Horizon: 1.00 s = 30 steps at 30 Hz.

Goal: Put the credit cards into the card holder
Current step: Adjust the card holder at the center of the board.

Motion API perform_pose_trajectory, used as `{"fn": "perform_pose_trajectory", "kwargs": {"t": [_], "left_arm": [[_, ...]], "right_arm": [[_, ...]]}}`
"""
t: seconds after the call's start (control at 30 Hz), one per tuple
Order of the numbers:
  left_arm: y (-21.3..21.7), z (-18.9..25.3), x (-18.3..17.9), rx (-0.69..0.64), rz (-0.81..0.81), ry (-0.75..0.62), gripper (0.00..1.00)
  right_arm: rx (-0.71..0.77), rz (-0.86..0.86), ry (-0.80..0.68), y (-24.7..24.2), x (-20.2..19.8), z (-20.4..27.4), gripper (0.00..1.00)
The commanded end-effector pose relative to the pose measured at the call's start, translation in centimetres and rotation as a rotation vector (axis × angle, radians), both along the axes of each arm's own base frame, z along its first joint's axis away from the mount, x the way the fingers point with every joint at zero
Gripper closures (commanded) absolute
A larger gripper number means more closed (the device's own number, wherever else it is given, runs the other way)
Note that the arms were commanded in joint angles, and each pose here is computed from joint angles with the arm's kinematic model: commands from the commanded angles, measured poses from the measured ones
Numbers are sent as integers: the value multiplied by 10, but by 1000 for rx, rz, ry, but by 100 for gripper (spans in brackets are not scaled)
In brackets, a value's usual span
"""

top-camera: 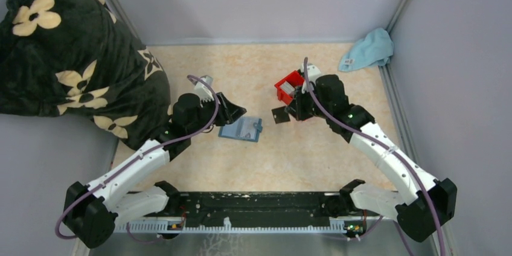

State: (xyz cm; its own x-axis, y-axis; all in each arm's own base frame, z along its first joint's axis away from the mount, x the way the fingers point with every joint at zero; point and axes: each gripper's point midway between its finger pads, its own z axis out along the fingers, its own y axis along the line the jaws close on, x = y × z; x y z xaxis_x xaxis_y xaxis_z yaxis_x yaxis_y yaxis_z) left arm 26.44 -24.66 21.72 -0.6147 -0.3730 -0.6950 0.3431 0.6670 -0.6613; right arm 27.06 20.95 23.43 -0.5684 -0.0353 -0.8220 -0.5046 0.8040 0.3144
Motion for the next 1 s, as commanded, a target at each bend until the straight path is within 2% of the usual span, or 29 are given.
{"fn": "perform_pose_trajectory", "kwargs": {"t": [0.0, 0.3, 0.7, 0.83, 0.9, 0.97], "left_arm": [[-23, 24, -24, -55, -224, -114, 44], [-43, 12, -50, -54, -446, -85, 44], [-55, -3, -71, -29, -634, -26, 46], [-49, -7, -65, -16, -563, 6, 46], [-43, -12, -53, -18, -439, 51, 45], [-37, -9, -50, -80, -353, 81, 45]], "right_arm": [[162, 212, 75, 25, -55, 11, 100], [257, 409, 183, 46, -103, -5, 100], [293, 461, 238, 60, -105, -14, 100], [288, 412, 214, 59, -96, -11, 100], [301, 351, 177, 56, -86, -5, 100], [331, 301, 146, 55, -80, 2, 100]]}}
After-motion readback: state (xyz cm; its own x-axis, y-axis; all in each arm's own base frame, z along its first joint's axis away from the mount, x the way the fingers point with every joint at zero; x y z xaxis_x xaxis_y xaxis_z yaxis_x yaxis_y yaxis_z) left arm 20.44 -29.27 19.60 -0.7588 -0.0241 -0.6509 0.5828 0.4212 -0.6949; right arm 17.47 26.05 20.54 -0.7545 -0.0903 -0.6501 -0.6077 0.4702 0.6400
